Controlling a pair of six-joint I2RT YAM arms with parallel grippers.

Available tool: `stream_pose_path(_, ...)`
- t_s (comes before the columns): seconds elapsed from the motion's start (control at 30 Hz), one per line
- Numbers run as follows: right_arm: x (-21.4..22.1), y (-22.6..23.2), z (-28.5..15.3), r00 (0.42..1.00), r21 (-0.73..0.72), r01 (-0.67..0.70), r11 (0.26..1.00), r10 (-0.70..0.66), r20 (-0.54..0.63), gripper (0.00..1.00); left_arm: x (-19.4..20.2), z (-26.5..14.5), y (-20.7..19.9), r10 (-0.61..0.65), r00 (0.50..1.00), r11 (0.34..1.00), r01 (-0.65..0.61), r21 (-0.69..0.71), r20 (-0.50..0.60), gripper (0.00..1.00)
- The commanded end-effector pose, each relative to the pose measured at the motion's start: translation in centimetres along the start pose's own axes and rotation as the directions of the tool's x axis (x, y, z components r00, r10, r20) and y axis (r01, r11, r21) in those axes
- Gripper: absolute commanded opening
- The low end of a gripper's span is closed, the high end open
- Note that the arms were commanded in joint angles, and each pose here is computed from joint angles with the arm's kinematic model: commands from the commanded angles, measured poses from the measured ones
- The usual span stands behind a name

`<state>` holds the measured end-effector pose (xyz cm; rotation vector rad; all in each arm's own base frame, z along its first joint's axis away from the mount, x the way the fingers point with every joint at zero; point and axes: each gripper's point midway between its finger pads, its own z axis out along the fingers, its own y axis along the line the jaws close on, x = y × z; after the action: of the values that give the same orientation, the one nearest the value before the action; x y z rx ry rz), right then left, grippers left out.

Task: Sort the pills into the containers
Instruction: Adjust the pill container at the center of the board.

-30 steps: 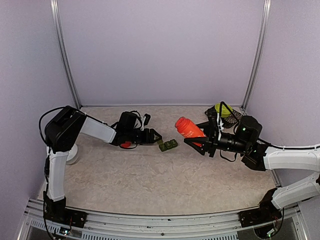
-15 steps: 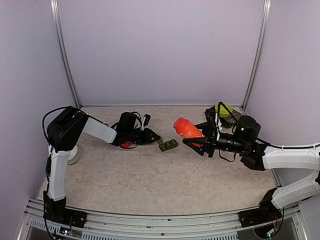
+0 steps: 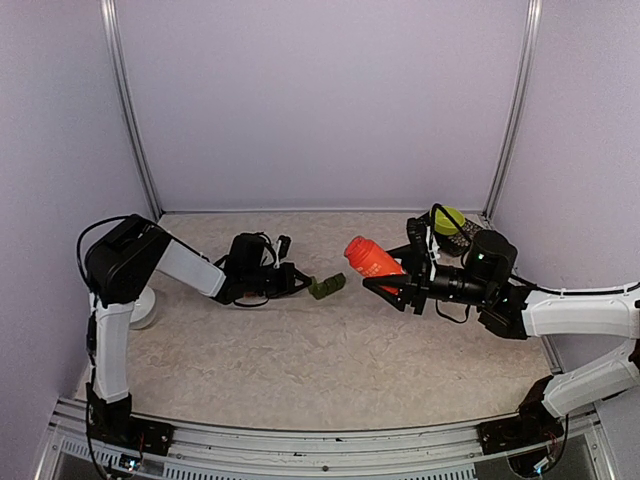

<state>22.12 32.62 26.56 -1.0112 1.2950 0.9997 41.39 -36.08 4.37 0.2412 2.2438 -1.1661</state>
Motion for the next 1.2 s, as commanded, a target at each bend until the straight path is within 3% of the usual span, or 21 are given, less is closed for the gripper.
stream_pose_path(0.0,-1.3,0.2,0.5,0.999,-0.011,0.026,1.0,-0.026,0.022,0.0,-2.7,-2.5,-3.0,0.009,0.987,1.0,-0.004,-0.03,0.163,0.02)
stream_pose_path(0.23,-1.0,0.2,0.8,1.0,-0.022,0.016,1.0,-0.016,0.012,0.0,-2.2,-5.3,-5.6,0.081,0.951,0.985,-0.03,-0.172,0.298,0.03)
stream_pose_path(0.47,-1.1,0.4,0.9,1.0,-0.03,0.017,0.999,-0.017,0.012,0.0,1.4,-7.1,-6.9,0.101,0.922,0.951,0.022,-0.309,0.375,0.03)
stream_pose_path(0.8,-0.8,0.8,1.0,1.0,-0.046,-0.001,0.999,0.002,0.01,0.0,4.6,-10.7,-6.4,-0.005,0.843,0.91,0.226,-0.347,0.538,0.06)
stream_pose_path(0.9,-0.6,1.0,1.2,1.0,-0.057,-0.009,0.998,0.009,0.007,0.0,4.9,-11.2,-6.4,-0.015,0.816,0.907,0.254,-0.335,0.578,0.11)
stream_pose_path(1.17,-0.4,1.3,1.3,1.0,-0.068,-0.014,0.998,0.013,-0.004,0.0,5.6,-10.2,-5.5,-0.107,0.799,0.91,0.318,-0.265,0.592,0.14)
